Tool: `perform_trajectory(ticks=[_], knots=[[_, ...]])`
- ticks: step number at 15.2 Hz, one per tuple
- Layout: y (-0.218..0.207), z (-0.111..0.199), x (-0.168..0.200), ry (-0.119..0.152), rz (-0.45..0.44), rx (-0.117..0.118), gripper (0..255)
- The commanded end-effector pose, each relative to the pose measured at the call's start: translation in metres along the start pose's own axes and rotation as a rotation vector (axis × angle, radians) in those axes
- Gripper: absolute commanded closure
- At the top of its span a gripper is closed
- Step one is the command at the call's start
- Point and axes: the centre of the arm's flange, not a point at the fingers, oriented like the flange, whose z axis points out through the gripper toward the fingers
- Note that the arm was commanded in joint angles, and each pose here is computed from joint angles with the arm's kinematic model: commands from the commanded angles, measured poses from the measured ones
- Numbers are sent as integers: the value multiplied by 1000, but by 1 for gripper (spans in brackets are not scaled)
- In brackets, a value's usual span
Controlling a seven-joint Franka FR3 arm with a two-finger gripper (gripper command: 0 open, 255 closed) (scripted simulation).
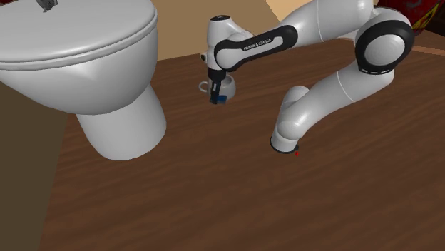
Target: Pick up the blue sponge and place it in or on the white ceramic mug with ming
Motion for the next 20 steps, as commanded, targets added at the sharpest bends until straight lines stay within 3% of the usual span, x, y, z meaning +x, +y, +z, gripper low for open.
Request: perform_trajectory(ticks=[1,9,20], knots=[[0,-11,0,0,0,0,255],[-2,-50,3,0,0,0,255],[140,-63,29,0,0,0,255]])
